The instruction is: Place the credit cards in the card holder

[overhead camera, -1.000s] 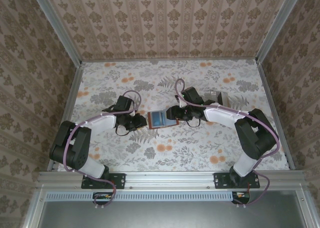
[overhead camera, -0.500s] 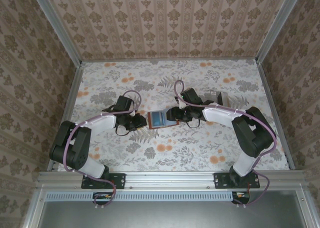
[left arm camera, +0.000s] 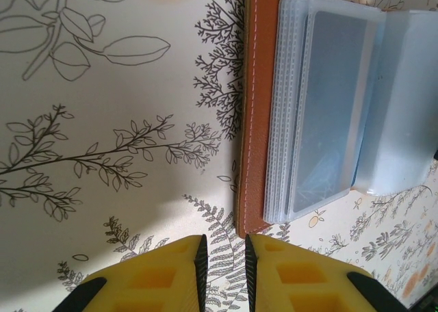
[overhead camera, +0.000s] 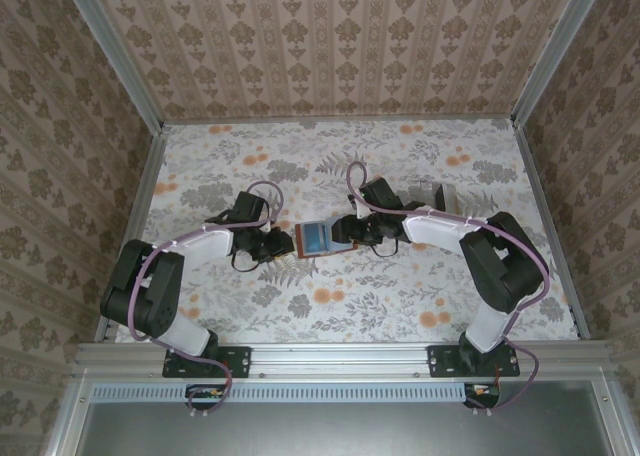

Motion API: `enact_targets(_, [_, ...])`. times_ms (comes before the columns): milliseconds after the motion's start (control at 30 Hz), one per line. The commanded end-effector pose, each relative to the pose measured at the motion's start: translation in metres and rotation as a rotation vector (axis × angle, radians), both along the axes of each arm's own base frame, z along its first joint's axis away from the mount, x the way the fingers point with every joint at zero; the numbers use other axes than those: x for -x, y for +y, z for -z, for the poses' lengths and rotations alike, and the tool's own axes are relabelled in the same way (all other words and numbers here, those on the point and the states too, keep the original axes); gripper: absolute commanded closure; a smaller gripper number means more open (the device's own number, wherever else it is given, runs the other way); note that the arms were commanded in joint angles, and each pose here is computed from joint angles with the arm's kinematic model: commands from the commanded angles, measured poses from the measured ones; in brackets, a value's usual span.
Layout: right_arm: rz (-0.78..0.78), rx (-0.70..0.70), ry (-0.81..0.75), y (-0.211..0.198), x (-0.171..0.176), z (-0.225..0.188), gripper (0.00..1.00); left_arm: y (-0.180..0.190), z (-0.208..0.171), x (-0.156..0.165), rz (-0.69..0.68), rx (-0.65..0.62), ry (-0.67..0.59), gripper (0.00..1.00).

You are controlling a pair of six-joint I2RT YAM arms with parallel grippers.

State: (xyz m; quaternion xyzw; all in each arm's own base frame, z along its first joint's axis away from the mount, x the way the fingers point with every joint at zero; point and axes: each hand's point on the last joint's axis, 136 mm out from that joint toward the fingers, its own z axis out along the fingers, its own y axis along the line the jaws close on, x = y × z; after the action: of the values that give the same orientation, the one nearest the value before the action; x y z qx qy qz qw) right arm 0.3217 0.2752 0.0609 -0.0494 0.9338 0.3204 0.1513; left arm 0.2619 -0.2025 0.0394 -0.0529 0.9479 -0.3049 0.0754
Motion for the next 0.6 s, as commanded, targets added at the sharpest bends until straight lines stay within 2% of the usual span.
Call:
enact_targets(0, [-0.018, -0.036, 0.001, 0.013, -0.003, -0.006, 0.46, 0.002, 0.005, 0.004, 0.015, 0.001, 0.009, 0.76])
enact_targets(300, [-0.024, -0.034, -0.004, 0.017, -0.004, -0.008, 0.47, 0.002, 0.005, 0.003, 0.015, 0.002, 0.006, 0.76])
enact_targets(567, [0.025, 0.069, -0.051, -0.009, -0.001, -0.008, 0.46, 0.002, 0.007, 0.003, 0.016, 0.0, 0.009, 0.76])
